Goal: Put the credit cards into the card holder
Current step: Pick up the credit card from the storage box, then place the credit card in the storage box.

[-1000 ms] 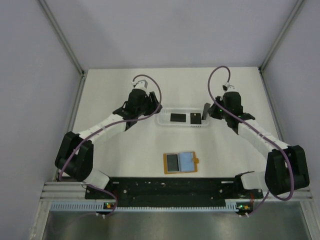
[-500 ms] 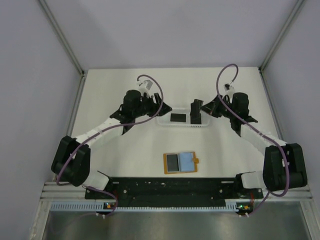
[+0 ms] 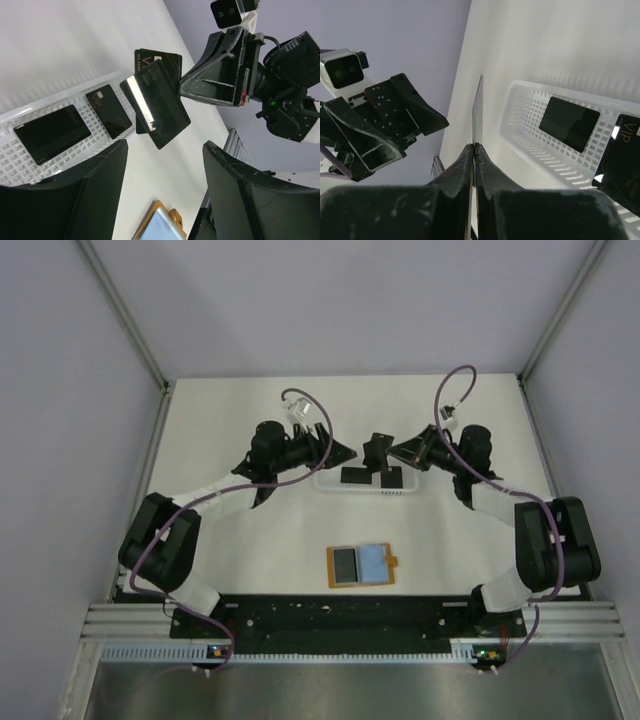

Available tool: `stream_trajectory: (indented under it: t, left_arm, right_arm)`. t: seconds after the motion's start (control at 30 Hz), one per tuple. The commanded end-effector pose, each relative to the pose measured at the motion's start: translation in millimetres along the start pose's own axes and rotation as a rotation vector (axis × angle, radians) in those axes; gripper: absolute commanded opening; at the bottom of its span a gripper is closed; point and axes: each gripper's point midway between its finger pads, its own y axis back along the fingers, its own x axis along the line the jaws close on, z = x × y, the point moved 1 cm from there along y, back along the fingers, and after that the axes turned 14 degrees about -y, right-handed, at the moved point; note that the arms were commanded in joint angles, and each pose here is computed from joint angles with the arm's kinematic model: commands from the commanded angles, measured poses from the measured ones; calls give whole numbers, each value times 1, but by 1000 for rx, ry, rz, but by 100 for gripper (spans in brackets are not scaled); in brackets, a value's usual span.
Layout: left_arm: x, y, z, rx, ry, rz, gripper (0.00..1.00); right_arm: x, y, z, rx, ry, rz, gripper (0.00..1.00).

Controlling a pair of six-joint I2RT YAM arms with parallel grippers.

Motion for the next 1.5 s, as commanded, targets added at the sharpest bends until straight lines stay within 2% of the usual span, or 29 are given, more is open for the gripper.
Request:
stream_trajectory:
  t: [0.0, 0.5, 0.77, 1.0, 1.47]
  left_arm:
    - [0, -11, 13, -48, -26, -37, 68]
    - [3, -14, -5, -70, 62, -80, 68]
    - [2, -14, -22, -55, 99, -77, 68]
    - [-14, -20, -32, -53, 133, -120, 68]
    - [-14, -36, -24, -103, 197, -154, 62]
  right_arm:
    - [7, -6, 15, -36, 3, 34, 0]
    - [-9, -14, 14, -66, -177, 138, 0]
    - [1, -11, 15, -77, -197, 209, 0]
    - [5, -9, 14, -75, -211, 233, 0]
    - [8, -6, 7, -47, -237, 281, 0]
